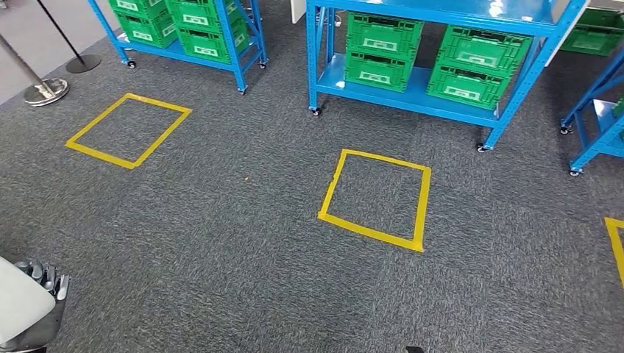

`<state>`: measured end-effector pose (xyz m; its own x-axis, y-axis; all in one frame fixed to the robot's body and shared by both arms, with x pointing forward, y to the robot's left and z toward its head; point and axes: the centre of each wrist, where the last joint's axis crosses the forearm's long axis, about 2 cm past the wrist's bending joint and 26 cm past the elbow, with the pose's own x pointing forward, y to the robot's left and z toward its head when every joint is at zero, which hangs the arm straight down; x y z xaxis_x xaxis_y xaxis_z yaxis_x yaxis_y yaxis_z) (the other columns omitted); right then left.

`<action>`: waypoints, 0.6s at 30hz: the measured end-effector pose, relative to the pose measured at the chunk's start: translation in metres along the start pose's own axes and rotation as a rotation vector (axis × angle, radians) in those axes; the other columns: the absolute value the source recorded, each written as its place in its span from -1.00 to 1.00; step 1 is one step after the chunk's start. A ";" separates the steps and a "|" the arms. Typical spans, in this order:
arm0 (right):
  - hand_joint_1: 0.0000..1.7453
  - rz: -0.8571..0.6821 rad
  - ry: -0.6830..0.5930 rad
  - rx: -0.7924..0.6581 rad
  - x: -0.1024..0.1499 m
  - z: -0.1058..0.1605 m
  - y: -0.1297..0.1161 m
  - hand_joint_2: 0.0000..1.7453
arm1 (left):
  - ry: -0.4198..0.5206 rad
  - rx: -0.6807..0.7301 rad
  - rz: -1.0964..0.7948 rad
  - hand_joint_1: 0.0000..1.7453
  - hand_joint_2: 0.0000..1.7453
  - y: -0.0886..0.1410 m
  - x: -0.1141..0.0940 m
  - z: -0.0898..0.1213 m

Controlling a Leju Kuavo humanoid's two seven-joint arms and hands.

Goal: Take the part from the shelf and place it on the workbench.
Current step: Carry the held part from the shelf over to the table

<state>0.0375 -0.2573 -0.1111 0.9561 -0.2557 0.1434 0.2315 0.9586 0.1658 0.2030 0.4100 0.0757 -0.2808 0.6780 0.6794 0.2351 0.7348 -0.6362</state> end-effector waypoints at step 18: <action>-1.00 0.109 0.076 -0.008 -0.003 0.000 0.005 -1.00 | -0.015 -0.018 -0.140 1.00 1.00 -0.003 0.000 0.005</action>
<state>0.0358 -0.2512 -0.1109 0.9864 -0.1403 0.0857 0.1269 0.9812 0.1454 0.1977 0.4079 0.0762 -0.3258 0.5687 0.7552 0.2090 0.8224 -0.5291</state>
